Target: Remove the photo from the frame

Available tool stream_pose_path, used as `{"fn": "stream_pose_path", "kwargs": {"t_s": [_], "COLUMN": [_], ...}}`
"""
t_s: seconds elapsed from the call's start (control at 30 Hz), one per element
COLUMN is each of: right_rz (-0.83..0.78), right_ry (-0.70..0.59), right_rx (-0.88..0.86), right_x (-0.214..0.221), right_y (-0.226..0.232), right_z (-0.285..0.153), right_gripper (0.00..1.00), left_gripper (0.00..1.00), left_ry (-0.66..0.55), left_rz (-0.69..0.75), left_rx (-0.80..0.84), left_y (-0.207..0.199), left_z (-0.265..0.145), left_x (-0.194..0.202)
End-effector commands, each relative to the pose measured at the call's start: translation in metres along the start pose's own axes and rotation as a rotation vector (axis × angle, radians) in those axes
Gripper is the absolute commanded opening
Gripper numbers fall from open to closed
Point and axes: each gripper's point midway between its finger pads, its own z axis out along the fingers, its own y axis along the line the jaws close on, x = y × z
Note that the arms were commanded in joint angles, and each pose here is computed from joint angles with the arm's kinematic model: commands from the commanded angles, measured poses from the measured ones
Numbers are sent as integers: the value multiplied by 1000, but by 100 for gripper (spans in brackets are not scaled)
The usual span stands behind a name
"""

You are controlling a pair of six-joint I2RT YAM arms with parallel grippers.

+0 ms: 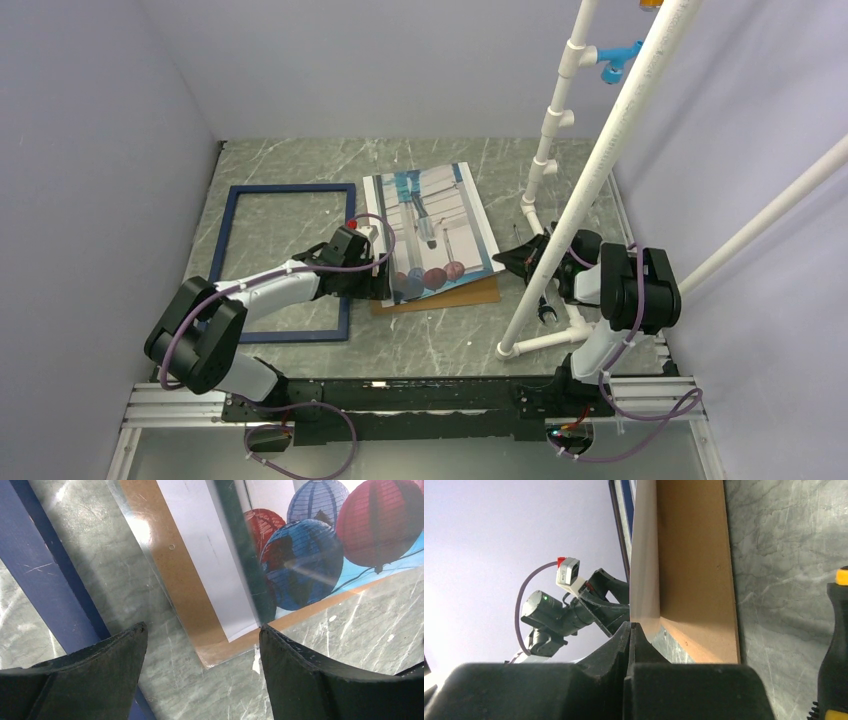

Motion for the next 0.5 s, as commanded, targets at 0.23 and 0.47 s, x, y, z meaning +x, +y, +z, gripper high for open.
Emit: {"fn": "stream_pose_path", "kwargs": {"t_s": [0.23, 0.47], "right_rz": [-61, -3], "right_ry": [-26, -37], "right_rx": [-156, -195], "right_x": [-2, -4], "right_y": [31, 28], "right_z": [-8, -8], "right_gripper": [13, 13], "left_gripper": [87, 87], "left_ry": [29, 35], "left_rz": [-20, -22], "left_rx": [41, 42], "left_y": [-4, -4], "left_z": [0, 1], "left_x": [11, 13]}}
